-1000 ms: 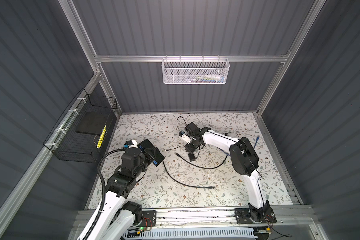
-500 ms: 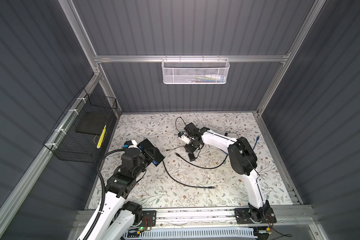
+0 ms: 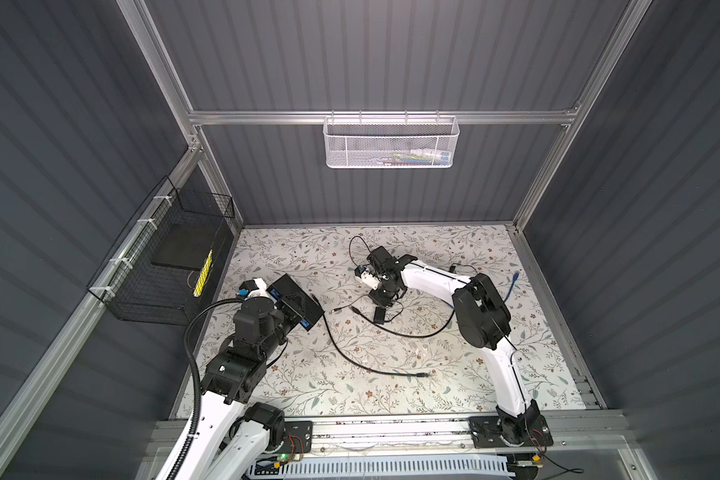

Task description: Insert the plug into the switch port

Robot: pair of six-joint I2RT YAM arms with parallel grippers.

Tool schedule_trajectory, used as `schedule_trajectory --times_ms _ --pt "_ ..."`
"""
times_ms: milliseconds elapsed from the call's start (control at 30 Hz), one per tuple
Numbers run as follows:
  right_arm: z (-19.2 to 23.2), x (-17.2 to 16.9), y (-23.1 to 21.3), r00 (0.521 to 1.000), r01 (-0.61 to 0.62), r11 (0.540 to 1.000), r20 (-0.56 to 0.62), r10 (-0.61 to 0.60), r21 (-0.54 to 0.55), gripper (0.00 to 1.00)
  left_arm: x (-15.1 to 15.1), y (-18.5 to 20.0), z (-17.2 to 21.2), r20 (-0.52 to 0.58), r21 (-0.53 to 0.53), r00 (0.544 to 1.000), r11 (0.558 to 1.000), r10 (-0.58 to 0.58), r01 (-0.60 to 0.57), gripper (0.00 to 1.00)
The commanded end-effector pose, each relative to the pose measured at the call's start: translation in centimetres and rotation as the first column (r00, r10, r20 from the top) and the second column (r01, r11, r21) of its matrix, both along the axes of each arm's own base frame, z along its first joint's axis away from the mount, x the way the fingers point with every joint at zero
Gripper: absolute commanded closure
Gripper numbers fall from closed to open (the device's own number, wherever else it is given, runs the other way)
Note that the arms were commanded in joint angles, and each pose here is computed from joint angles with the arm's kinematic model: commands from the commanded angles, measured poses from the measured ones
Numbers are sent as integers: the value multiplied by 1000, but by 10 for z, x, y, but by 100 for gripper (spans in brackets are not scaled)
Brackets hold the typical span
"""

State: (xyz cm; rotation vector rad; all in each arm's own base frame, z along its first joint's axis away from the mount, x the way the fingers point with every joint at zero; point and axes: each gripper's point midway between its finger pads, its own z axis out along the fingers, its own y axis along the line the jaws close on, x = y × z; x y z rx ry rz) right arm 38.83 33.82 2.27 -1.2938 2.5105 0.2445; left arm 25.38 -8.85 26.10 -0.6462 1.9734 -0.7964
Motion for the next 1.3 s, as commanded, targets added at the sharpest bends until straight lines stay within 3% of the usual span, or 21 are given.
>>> schedule_trajectory --times_ms 0,300,433,767,967,1267 --pt "20 -6 -2 1000 -17 1000 22 17 19 83 -1 6 20 54 8 998 1000 14 -14 100" --pt "94 -2 -3 990 0 986 139 -23 164 88 -5 8 10 37 16 999 1000 18 -19 100" --pt "115 -15 -7 991 -2 977 132 -27 211 88 -9 9 4 25 18 999 1000 21 -21 100" --pt "133 -57 -38 988 108 955 80 -135 278 89 -17 11 2 21 8 1000 1000 14 -15 100" --pt "152 -89 -68 965 234 915 39 -261 329 89 -16 6 -2 11 -3 1000 1000 -6 6 100" --pt "145 -139 -110 914 394 840 -61 -401 373 88 -16 -1 -12 0 -43 1000 999 -30 30 100"
